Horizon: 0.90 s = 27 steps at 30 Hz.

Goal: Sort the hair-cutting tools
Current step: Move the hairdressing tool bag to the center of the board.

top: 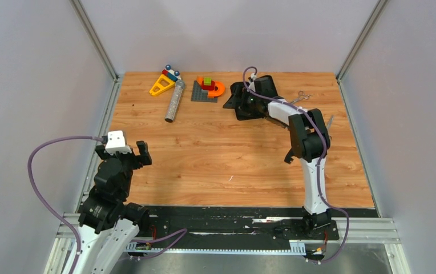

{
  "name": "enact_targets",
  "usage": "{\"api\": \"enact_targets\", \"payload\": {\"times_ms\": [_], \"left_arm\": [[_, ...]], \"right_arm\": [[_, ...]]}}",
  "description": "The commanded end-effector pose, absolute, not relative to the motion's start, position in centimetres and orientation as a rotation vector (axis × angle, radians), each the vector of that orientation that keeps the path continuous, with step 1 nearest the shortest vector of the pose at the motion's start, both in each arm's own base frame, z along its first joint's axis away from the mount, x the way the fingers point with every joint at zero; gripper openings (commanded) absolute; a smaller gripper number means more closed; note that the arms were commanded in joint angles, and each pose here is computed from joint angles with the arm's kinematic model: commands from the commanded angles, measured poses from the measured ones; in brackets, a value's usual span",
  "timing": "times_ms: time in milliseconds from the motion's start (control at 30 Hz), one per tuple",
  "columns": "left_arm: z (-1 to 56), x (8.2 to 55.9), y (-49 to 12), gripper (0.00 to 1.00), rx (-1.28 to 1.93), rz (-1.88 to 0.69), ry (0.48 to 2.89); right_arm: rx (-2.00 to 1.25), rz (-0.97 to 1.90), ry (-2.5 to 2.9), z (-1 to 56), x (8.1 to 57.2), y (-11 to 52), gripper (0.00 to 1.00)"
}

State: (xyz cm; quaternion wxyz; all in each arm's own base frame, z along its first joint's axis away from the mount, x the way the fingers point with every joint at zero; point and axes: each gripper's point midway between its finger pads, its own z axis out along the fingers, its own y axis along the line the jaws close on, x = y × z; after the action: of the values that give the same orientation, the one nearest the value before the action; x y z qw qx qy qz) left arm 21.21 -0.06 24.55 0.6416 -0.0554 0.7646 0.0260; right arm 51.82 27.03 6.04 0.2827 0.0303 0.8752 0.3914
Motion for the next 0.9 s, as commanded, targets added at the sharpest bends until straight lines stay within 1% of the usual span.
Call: {"api": "enact_targets", "payload": {"times_ms": [0,333,733,867], "left_arm": [[26.9,20.8,0.1,1.00,-0.140,0.036,1.668],[27.4,20.2,0.1,1.00,-0.144,0.010,1.639],[27.7,19.8,0.1,1.00,-0.146,-0.002,1.623],[27.6,19.7,0.2,1.00,-0.147,0.000,1.628]], "right_arm": [[0.156,0.981,2.574,2.8,45.9,29.2,0.93],[0.147,0.918,2.656,3.8,37.3,34.0,0.92],[-0.203,0.966,2.730,3.8,24.9,41.8,0.92],[-0.288,0.957,2.734,3.9,22.3,43.2,0.92]]}}
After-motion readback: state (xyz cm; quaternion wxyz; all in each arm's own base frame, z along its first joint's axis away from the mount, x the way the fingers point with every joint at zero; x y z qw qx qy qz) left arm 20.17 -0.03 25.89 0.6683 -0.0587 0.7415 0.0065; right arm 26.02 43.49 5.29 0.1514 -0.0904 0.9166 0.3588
